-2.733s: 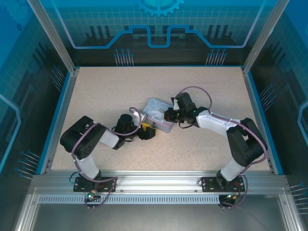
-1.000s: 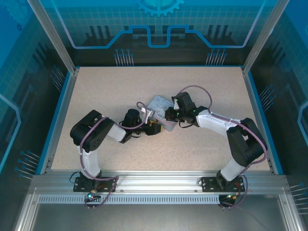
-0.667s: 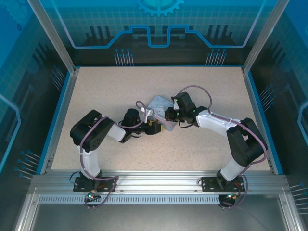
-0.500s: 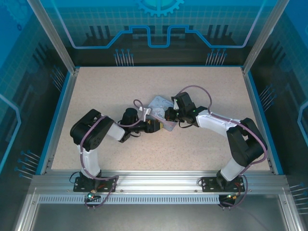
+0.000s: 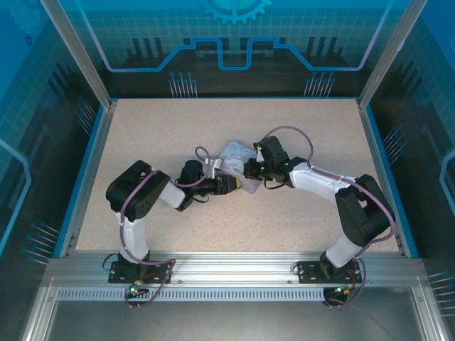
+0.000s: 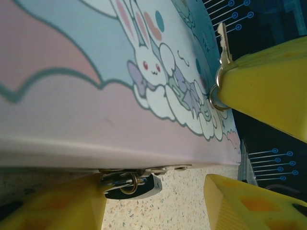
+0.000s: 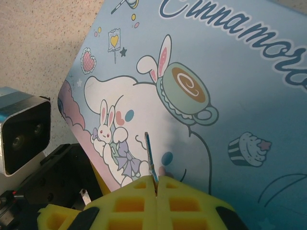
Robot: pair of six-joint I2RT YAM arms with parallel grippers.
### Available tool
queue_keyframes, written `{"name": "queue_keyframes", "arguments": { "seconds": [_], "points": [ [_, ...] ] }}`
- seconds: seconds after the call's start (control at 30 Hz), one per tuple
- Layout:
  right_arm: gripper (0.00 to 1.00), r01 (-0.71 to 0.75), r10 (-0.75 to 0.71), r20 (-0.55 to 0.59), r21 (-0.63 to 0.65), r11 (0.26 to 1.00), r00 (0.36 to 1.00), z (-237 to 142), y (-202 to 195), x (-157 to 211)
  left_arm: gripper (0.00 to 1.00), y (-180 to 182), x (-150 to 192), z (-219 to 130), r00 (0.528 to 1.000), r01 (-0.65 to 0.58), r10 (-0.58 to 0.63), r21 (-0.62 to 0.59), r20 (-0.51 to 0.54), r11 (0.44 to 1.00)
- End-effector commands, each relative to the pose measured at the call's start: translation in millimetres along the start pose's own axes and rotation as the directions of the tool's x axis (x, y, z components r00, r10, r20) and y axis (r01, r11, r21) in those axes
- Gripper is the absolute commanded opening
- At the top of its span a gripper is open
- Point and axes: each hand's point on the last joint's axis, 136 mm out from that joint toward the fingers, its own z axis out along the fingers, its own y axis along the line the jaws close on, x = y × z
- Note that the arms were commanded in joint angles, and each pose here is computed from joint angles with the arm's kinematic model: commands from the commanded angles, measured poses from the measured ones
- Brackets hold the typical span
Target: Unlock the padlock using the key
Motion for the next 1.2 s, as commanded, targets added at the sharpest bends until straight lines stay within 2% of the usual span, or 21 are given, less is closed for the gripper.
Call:
{"name": "queue_keyframes", "arguments": {
  "seconds": [0.0, 0.4, 0.77, 1.17],
  "points": [
    [0.0, -0.018, 0.031, -0.106, 0.116, 0.993, 0.994, 5, -30, 36, 0.56, -31, -12, -2, 0.996, -0.082, 0.079, 0.072, 0.051, 0.994],
    [0.0, -0.023, 0.035, -0.101, 0.119, 0.993, 0.994, 3, -30, 35, 0.53, -34, -14, 0, 0.995, -0.06, 0.053, 0.072, 0.087, 0.996],
    [0.0, -0.028, 0.04, -0.098, 0.119, 0.992, 0.994, 3, -31, 36, 0.51, -17, -15, -2, 0.989, -0.001, 0.01, -0.059, 0.147, 0.998],
    [0.0, -0.031, 0.043, -0.097, 0.118, 0.993, 0.994, 5, -32, 36, 0.47, -12, -17, 9, 0.987, 0.019, 0.0, -0.114, 0.162, 0.993]
  ]
}}
